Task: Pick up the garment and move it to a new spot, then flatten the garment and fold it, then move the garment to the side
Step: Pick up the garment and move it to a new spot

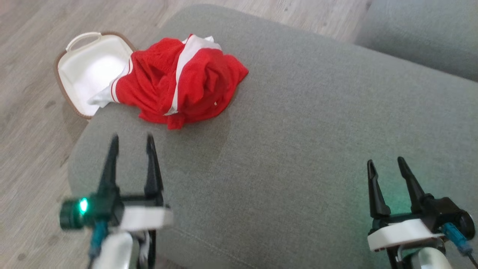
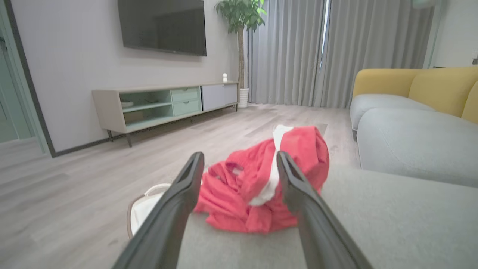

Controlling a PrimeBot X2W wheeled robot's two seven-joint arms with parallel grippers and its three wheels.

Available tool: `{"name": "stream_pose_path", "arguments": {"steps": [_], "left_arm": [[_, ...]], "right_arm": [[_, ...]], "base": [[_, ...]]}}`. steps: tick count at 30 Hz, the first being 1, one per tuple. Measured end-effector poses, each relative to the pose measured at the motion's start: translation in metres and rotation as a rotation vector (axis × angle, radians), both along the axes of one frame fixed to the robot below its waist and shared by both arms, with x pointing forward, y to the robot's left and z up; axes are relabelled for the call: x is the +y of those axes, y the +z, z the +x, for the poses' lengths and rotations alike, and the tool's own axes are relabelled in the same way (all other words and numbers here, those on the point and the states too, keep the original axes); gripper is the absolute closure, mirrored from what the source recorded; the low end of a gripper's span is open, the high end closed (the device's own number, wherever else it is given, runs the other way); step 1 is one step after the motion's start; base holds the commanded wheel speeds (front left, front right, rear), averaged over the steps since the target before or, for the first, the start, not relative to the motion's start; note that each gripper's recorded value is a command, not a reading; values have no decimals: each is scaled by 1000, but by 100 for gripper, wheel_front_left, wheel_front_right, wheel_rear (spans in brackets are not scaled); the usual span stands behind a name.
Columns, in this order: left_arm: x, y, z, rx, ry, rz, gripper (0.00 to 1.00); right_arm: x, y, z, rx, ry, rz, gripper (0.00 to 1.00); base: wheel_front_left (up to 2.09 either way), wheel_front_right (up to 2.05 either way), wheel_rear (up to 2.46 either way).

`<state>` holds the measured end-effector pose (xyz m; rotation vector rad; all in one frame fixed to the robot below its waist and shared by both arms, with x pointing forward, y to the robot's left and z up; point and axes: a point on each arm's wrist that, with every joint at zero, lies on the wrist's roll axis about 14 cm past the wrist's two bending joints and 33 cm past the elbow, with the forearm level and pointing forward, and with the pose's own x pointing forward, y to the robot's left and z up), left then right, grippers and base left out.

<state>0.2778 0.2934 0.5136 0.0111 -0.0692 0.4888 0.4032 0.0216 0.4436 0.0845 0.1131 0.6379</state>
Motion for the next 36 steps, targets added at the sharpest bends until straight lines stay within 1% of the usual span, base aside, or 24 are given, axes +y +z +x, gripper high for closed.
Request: {"name": "stream_pose_path", "arguments": {"steps": [4, 8, 10, 13, 16, 19, 23, 26, 27, 28, 29, 32, 36], "left_arm": [[13, 36, 35, -77, -32, 74, 0], [20, 74, 83, -146, -95, 150, 0], [22, 80, 107, -147, -131, 166, 0], [20, 75, 143, -112, -183, 175, 0], [22, 49, 175, -13, -210, 155, 0], [27, 2, 193, 178, -195, 94, 0], [26, -65, 192, 385, -166, 15, 0], [20, -99, 190, 466, -160, -11, 0], [18, -107, 189, 483, -161, -18, 47], [17, -113, 190, 492, -159, -18, 85], [15, -116, 192, 497, -161, -17, 100], [9, -119, 198, 484, -187, -13, 100], [8, -95, 209, 407, -219, 34, 100]], "right_arm": [[-2, -15, 4, 19, 11, -28, 0], [-15, -35, 17, 32, 17, -76, 0], [-21, -42, 26, 27, 20, -96, 0], [-29, -53, 38, 21, 25, -121, 0], [-38, -66, 45, 30, 31, -146, 0], [-42, -71, 50, 26, 29, -140, 0], [-47, -72, 60, 10, 9, -126, 0], [-52, -73, 65, 4, -7, -118, 0], [-53, -73, 65, 3, -12, -115, 0], [-54, -72, 66, 2, -18, -113, 0], [-56, -73, 66, 4, -23, -113, 0], [-59, -70, 68, 1, -42, -106, 0], [-62, -64, 66, -1, -63, -108, 0]], "base": [[0, 0, 0], [0, 0, 0], [0, 0, 0], [0, 0, 0], [0, 0, 0], [0, 0, 0], [0, 0, 0], [0, 0, 0], [0, 0, 0], [0, 0, 0], [0, 0, 0], [0, 0, 0], [0, 0, 0]]}}
